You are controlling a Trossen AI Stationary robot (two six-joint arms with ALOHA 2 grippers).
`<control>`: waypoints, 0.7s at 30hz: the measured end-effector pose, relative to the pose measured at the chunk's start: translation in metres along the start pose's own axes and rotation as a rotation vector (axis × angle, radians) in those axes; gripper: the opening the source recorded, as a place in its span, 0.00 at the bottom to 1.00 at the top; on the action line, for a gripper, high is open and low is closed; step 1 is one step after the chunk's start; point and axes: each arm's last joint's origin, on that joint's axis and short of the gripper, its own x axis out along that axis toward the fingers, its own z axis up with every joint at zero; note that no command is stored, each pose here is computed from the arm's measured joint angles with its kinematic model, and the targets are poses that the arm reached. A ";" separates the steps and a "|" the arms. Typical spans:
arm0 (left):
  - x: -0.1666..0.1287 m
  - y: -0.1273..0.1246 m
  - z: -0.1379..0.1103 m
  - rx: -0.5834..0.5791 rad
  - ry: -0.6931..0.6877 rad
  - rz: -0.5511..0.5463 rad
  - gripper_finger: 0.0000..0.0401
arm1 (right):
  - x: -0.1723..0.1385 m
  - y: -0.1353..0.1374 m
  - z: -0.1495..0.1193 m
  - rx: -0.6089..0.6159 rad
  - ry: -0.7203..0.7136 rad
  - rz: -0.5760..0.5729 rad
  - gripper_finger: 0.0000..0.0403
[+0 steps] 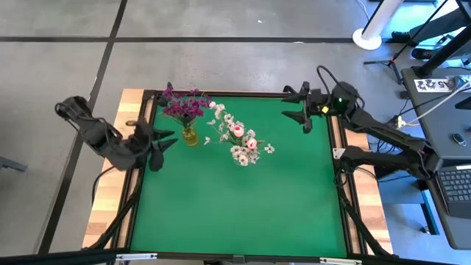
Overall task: Sort flowers into vase by color
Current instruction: Return to Home Position
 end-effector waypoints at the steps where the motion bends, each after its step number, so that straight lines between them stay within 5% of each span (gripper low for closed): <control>1: 0.002 -0.001 -0.009 0.016 -0.015 -0.004 0.31 | -0.003 0.002 -0.008 0.004 -0.015 0.006 0.58; 11: 0.018 -0.008 -0.060 -0.031 -0.139 -0.198 0.03 | -0.024 0.020 -0.045 0.037 -0.146 0.017 0.58; 21: 0.034 -0.003 -0.087 -0.035 -0.444 -0.481 0.00 | -0.047 0.047 -0.050 0.036 -0.229 0.044 0.58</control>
